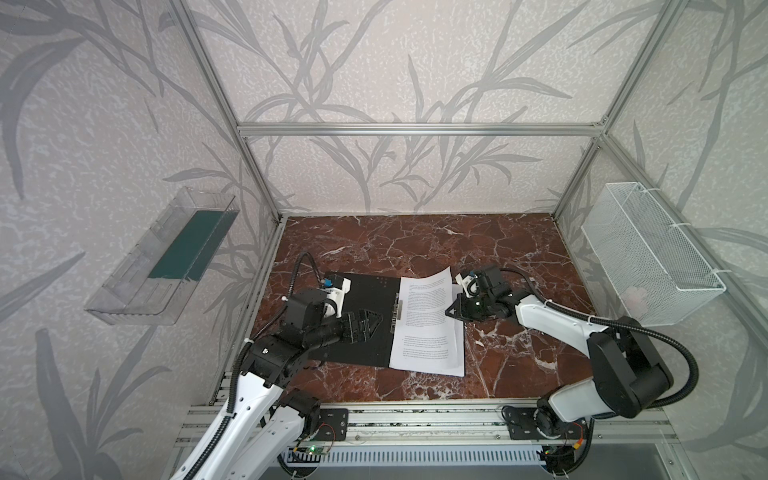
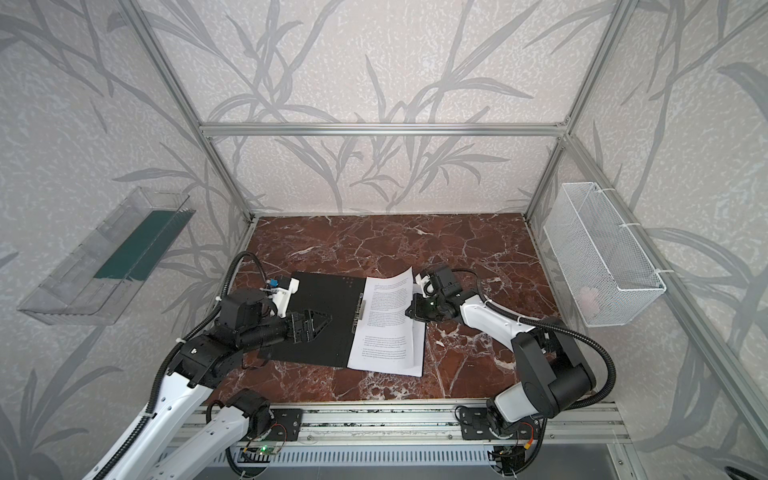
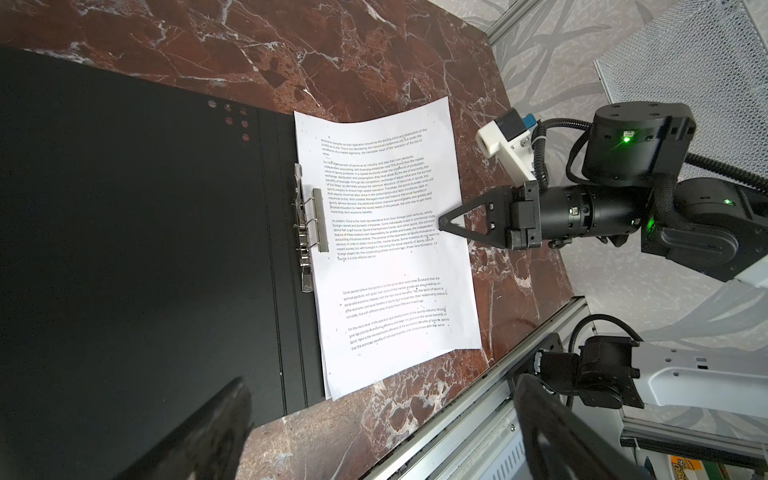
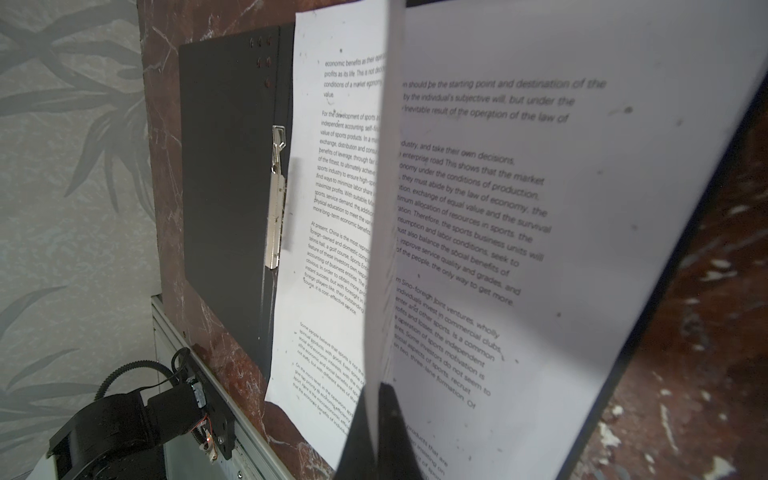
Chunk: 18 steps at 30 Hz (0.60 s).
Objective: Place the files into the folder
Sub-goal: 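Press and smooth the sheet flat on the stack with the right gripper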
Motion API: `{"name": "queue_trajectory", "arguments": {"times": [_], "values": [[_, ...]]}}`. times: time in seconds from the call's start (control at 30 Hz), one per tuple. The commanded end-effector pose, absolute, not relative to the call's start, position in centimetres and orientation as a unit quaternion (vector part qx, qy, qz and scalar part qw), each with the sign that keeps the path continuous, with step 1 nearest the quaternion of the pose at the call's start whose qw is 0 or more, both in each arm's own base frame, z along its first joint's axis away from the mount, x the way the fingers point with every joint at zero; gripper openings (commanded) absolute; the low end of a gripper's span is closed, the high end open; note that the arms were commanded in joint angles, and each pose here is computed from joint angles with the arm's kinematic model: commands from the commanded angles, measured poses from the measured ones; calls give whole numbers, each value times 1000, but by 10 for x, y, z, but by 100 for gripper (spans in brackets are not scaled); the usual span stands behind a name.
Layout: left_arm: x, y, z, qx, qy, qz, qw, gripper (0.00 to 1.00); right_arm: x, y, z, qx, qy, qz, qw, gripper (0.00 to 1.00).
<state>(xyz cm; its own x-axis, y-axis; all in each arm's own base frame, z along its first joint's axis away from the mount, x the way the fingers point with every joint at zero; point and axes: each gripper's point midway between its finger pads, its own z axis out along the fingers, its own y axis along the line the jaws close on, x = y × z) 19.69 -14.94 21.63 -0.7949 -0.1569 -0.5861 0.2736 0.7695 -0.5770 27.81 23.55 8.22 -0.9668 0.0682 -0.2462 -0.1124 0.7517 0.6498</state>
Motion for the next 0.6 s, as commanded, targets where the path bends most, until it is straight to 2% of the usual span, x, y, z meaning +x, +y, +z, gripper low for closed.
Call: {"name": "queue_trajectory", "arguments": {"times": [0.0, 0.57], "values": [[196, -149, 212, 40, 888, -332, 317, 99, 276, 239, 83, -21, 924, 360, 126, 1], [196, -149, 211, 39, 889, -332, 314, 99, 267, 233, 87, -38, 929, 346, 124, 0]]}}
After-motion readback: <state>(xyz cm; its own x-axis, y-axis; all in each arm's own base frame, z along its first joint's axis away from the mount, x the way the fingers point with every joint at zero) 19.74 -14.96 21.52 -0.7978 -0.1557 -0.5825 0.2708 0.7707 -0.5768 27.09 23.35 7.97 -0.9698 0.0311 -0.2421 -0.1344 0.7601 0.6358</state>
